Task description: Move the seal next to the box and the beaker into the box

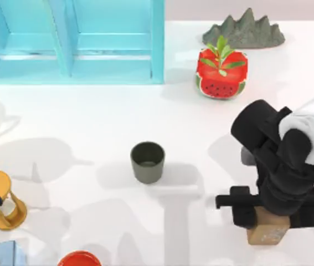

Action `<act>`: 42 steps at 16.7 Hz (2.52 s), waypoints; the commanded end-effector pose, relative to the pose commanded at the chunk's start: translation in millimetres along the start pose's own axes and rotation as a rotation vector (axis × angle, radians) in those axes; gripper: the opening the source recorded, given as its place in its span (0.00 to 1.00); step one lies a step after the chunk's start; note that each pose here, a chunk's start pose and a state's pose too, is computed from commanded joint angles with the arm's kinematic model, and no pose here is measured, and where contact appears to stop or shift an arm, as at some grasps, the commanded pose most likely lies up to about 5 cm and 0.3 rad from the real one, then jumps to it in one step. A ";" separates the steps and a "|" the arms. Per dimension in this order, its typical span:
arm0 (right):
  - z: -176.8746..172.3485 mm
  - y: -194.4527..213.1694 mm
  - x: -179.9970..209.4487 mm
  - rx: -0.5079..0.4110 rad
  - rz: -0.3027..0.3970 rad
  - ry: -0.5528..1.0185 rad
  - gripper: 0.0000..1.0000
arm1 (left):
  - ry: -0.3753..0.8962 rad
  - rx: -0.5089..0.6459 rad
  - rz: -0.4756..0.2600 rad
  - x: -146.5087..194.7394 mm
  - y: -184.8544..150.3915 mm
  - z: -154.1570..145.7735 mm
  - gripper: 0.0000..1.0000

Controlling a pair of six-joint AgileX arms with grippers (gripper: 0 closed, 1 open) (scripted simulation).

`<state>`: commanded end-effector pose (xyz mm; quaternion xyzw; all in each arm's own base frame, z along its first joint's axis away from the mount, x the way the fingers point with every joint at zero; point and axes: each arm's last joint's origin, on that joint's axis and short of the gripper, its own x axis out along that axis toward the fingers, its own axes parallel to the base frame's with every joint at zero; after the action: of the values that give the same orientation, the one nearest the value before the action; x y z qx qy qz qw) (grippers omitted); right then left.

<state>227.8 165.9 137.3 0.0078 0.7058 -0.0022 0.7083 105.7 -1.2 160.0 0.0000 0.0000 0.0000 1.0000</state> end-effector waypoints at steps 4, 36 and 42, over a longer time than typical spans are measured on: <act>8.9 -36.1 -37.3 0.009 -0.002 0.003 0.00 | 0.000 0.000 0.000 0.0 0.0 0.0 1.00; 85.4 -98.1 -79.2 -0.003 -0.004 -0.010 0.00 | 0.000 0.000 0.000 0.0 0.0 0.0 1.00; 83.2 -99.0 -52.8 -0.003 -0.007 0.002 0.00 | 0.000 0.000 0.000 0.0 0.0 0.0 1.00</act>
<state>309.3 65.3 189.6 0.0042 0.7067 -0.0036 0.7075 105.7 -1.2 160.0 0.0000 0.0000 0.0000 1.0000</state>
